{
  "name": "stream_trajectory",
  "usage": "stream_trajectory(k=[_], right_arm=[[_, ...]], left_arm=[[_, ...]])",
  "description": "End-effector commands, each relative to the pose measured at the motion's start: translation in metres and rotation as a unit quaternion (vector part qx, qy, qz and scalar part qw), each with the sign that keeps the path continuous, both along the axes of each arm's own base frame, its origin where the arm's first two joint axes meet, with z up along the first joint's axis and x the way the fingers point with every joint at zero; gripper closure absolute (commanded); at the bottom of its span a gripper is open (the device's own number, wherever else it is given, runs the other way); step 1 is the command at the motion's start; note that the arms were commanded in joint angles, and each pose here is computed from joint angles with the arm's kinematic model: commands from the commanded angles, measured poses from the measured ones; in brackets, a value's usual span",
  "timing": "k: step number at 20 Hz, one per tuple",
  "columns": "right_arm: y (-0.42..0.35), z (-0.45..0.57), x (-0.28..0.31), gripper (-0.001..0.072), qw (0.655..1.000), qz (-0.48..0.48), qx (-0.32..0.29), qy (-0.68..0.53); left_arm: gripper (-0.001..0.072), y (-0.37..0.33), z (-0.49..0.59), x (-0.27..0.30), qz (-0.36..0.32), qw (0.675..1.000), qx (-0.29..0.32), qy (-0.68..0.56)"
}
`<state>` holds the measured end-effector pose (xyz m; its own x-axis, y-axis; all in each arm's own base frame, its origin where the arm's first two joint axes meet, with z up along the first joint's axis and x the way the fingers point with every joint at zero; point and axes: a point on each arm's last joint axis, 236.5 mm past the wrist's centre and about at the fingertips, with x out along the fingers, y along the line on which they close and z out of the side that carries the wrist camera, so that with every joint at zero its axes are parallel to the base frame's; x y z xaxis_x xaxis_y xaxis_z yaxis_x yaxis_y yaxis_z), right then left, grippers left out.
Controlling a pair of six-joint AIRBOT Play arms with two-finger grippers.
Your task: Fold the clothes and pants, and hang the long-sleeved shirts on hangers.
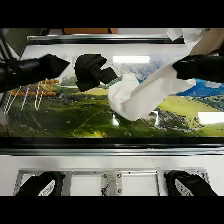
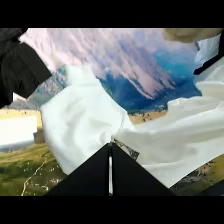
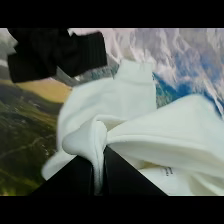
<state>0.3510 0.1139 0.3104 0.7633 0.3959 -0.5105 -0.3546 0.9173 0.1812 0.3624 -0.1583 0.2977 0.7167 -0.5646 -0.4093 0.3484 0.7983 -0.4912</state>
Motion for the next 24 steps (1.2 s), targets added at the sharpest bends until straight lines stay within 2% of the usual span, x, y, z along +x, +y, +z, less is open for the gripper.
stream_trajectory(k=[1,2,3,4,9,10,12,14,18,19,21,24], right_arm=[[0.012,0.053,-0.051,0.0677,0.998,0.022,0.052,-0.04],[0.021,0.048,-0.056,0.0677,0.997,0.039,0.062,-0.024],[0.034,0.042,-0.058,0.0677,0.995,0.061,0.08,-0.006],[0.051,0.034,-0.058,0.0676,0.992,0.086,0.095,0.014],[0.168,-0.069,-0.054,0.0675,0.966,0.215,0.083,0.119],[0.196,-0.096,-0.06,0.0629,0.957,0.25,0.064,0.133],[0.225,-0.135,-0.067,0.0209,0.943,0.288,0.034,0.165],[0.213,-0.152,-0.052,0.0255,0.948,0.268,0.008,0.173],[0.123,-0.161,-0.023,0.0246,0.969,0.139,-0.065,0.193],[0.105,-0.161,-0.023,0.0246,0.971,0.115,-0.073,0.199],[0.081,-0.164,-0.026,0.0246,0.972,0.087,-0.07,0.207],[0.055,-0.169,-0.022,0.0246,0.973,0.043,-0.054,0.22]], left_arm=[[0.0685,0.008,0.025,-0.01,0.005,0.999,0.006,-0.033],[0.0488,0.009,0.013,-0.004,0.011,1.0,0.003,-0.024],[0.0182,0.01,-0.002,0.003,0.02,1.0,-0.003,-0.013],[0.014,0.012,-0.017,0.009,0.029,1.0,-0.006,-0.001],[0.0141,0.004,-0.115,0.026,0.024,0.994,0.005,0.11],[0.0142,0.003,-0.129,0.029,0.025,0.992,0.009,0.126],[0.0142,0.008,-0.145,0.031,0.025,0.988,0.017,0.15],[0.0142,0.014,-0.154,0.03,0.008,0.986,0.039,0.164],[0.0142,0.008,-0.192,0.009,-0.071,0.968,0.099,0.218],[0.0142,0.009,-0.21,0.004,-0.084,0.96,0.13,0.232],[0.0141,0.011,-0.243,-0.004,-0.102,0.943,0.195,0.251],[0.0141,-0.006,-0.267,-0.006,-0.127,0.932,0.217,0.26]])
